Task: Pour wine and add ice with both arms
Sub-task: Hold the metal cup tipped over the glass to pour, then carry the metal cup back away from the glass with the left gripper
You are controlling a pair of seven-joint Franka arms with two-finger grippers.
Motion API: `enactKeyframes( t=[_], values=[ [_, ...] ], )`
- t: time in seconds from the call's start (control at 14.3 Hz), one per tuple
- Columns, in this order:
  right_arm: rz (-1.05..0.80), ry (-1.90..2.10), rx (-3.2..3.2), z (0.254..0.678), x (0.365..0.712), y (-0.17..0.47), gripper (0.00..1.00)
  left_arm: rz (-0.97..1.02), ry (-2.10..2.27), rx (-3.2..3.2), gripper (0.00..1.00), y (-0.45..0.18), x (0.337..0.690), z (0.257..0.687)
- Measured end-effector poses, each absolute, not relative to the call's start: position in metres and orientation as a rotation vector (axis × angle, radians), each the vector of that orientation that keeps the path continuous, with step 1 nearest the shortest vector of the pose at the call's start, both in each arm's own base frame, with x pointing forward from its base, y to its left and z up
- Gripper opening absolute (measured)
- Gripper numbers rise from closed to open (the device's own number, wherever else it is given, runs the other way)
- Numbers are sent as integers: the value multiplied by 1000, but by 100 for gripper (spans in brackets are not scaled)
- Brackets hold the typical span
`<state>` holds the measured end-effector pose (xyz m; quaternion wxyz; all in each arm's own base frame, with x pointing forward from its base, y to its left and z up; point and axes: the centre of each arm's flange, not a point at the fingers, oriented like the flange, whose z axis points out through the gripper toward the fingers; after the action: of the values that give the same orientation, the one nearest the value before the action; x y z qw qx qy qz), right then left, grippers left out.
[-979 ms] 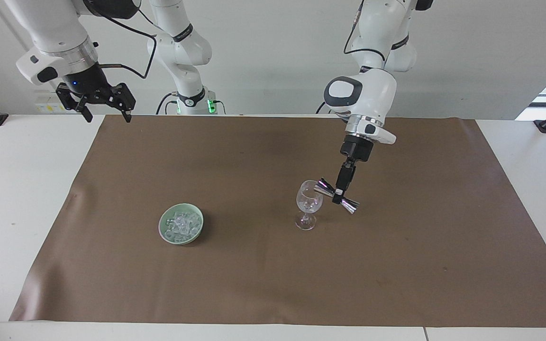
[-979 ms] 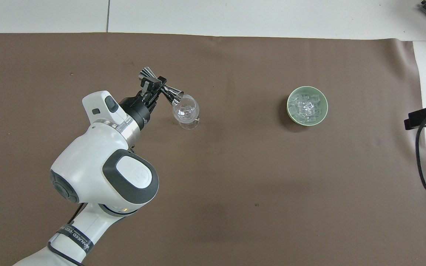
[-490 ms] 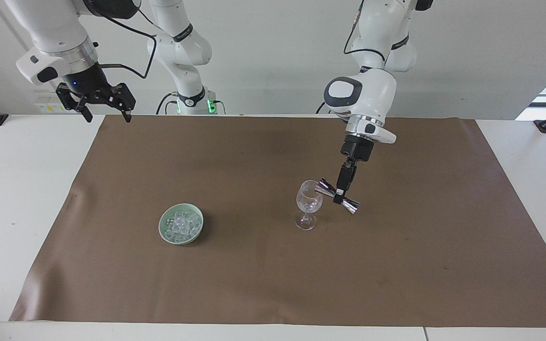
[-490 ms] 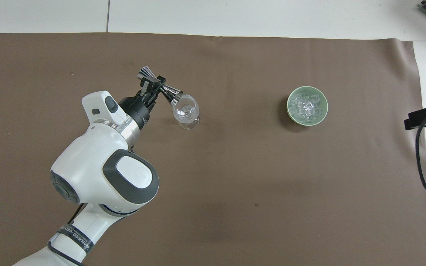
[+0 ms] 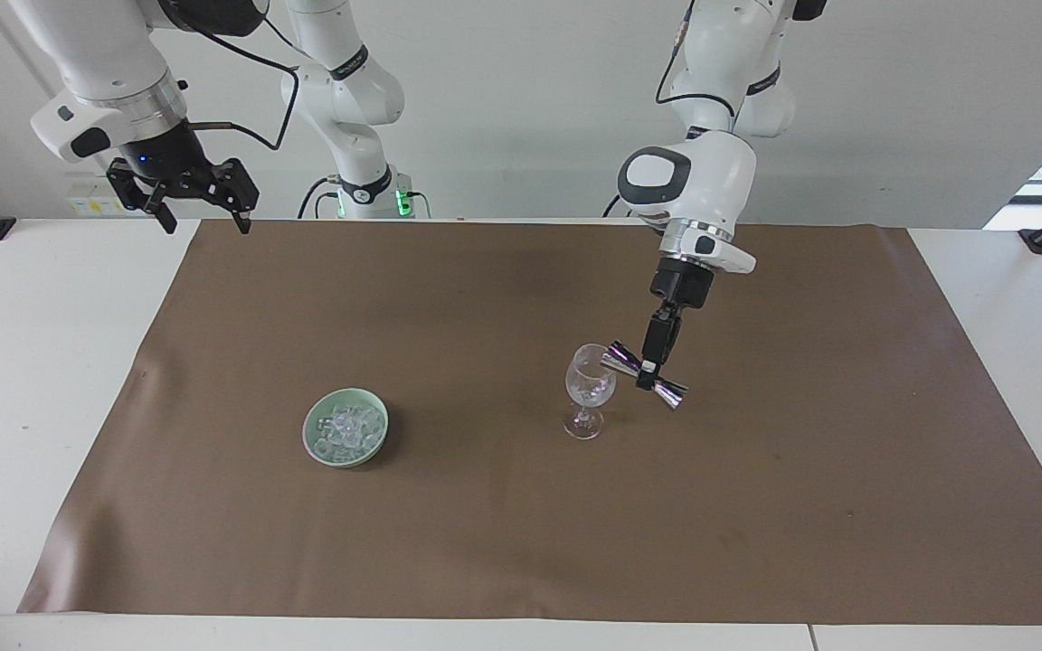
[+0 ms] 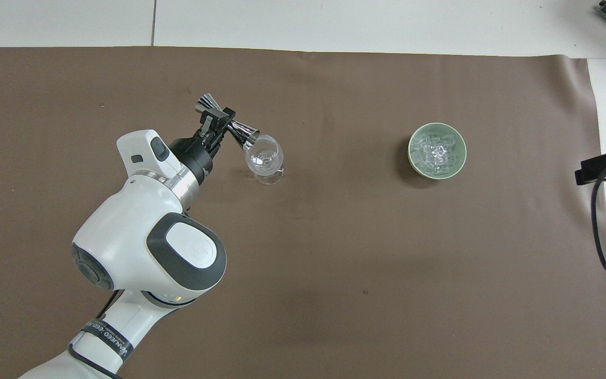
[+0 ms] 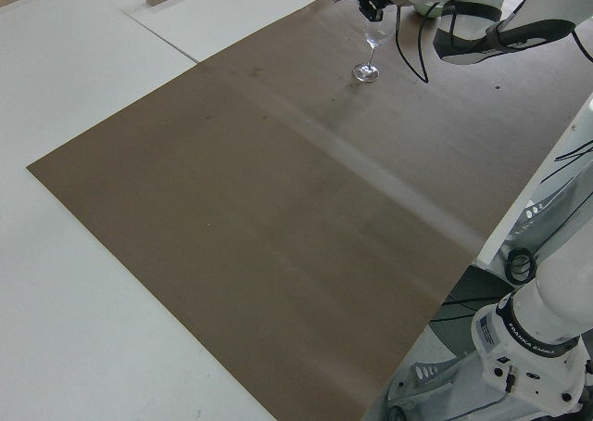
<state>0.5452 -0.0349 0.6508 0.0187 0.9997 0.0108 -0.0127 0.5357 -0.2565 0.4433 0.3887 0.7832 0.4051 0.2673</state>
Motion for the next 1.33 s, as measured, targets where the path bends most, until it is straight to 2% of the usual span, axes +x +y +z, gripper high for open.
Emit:
enactKeyframes(
  t=[1.33],
  values=[
    [-40,34,3104,651,545,-35,100,694,1000,2003,22,-265,533,445]
  ],
)
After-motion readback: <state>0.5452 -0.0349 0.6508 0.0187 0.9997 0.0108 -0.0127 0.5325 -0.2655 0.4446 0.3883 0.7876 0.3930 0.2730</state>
